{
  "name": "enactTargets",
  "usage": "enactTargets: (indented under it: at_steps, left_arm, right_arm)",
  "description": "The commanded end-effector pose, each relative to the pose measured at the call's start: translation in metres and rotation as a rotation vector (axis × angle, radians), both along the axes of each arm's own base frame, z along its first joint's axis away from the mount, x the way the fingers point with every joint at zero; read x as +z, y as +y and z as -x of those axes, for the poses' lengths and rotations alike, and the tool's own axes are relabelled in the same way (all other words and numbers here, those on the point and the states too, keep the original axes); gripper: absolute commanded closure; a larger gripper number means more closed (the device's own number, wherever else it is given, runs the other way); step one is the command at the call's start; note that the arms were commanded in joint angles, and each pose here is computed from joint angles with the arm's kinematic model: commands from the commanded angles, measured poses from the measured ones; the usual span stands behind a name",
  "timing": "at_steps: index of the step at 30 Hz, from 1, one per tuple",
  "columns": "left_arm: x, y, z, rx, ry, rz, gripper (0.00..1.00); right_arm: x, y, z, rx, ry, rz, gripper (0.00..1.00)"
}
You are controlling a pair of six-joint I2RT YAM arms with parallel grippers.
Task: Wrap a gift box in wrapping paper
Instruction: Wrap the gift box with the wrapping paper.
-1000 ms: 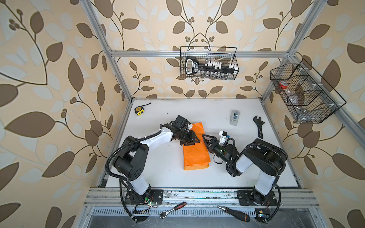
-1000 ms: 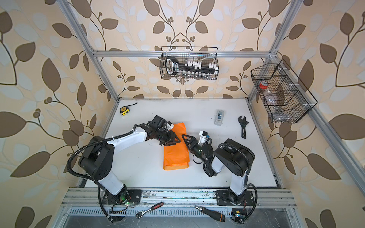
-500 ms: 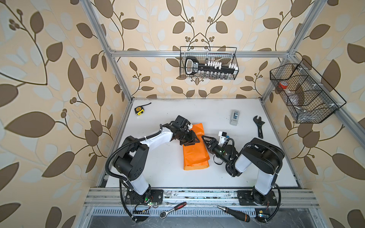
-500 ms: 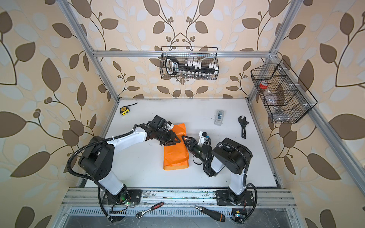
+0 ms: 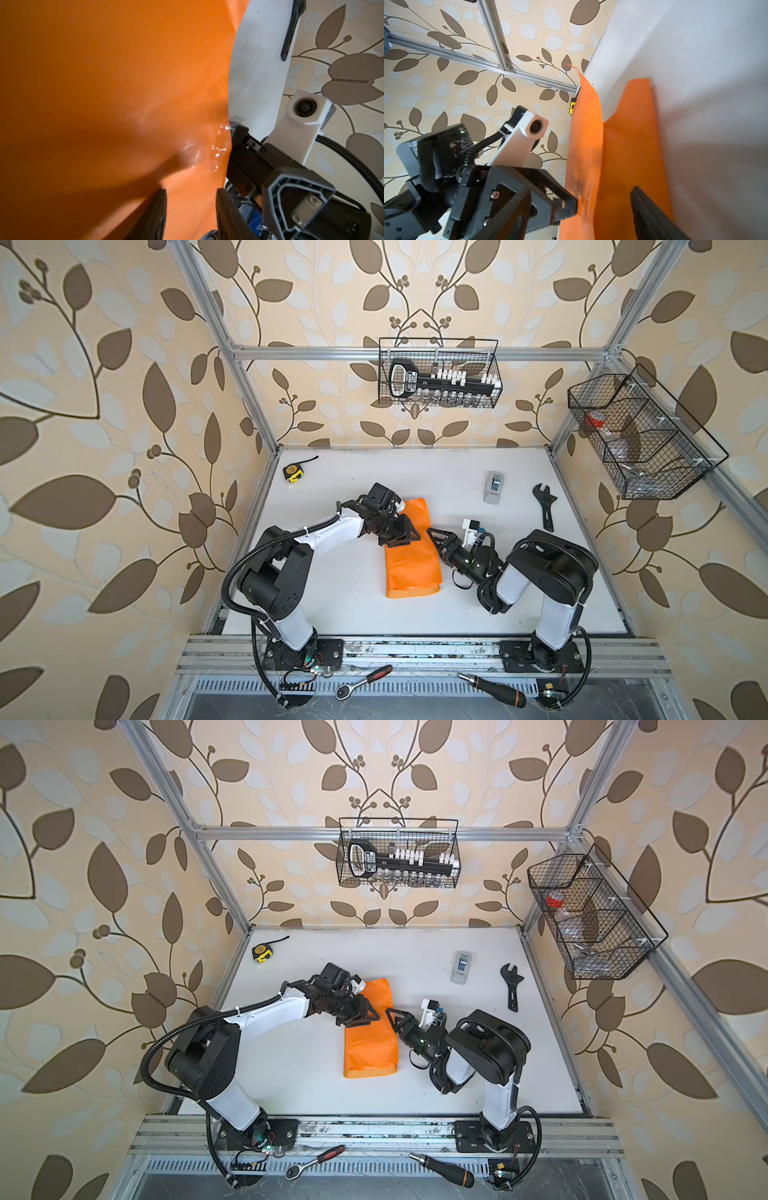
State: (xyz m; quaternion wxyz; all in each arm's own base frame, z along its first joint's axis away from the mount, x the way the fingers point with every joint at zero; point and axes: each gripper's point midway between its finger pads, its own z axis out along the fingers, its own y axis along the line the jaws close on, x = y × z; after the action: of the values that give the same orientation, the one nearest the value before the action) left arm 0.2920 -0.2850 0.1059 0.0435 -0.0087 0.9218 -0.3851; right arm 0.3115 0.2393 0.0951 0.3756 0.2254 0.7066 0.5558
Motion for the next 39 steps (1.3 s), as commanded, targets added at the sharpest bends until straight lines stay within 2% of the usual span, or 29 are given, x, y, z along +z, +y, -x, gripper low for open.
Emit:
enactTargets:
  at_steps: [1,3,5,7,9,12,14,18,21,31,39]
  left_arm:
    - [-0.044,0.018,0.025,0.002,0.118,-0.143,0.57]
    - [-0.044,0.018,0.025,0.002,0.119,-0.144,0.57]
    - [-0.043,0.018,0.024,0.003,0.116,-0.144,0.57]
    - [-0.044,0.018,0.025,0.003,0.119,-0.145,0.57]
    - [-0.044,0.018,0.025,0.005,0.118,-0.146,0.57]
    - [-0.043,0.018,0.025,0.006,0.117,-0.146,0.57]
    - [-0.042,0.018,0.025,0.006,0.115,-0.147,0.57]
    - [-0.044,0.019,0.025,0.007,0.117,-0.15,0.57]
    - [-0.045,0.019,0.025,0.007,0.121,-0.15,0.57]
    - [-0.044,0.017,0.025,0.006,0.121,-0.148,0.57]
    - [-0.043,0.018,0.026,0.005,0.12,-0.15,0.57]
  right_arm:
    - [0.022,-0.013,0.007,-0.003,-0.061,-0.029,0.24]
    - [0.026,-0.022,0.009,-0.01,-0.068,-0.03,0.26]
    - [0.025,-0.03,0.011,-0.009,-0.06,-0.026,0.33]
    - [0.025,-0.033,0.011,0.004,-0.055,-0.012,0.51]
    - [0.026,-0.032,0.011,0.019,-0.057,0.005,0.64]
    - [0.024,-0.024,0.011,0.05,-0.053,0.073,0.9]
    - [0.027,-0.015,0.013,0.071,-0.064,0.134,0.99]
    - [0.035,0.003,0.013,0.11,-0.075,0.263,1.0]
    - [0.036,0.014,0.011,0.138,-0.071,0.289,1.0]
    - [0.002,0.029,0.003,0.166,-0.003,0.247,1.0]
    - [-0.011,0.023,0.006,0.152,0.023,0.217,1.0]
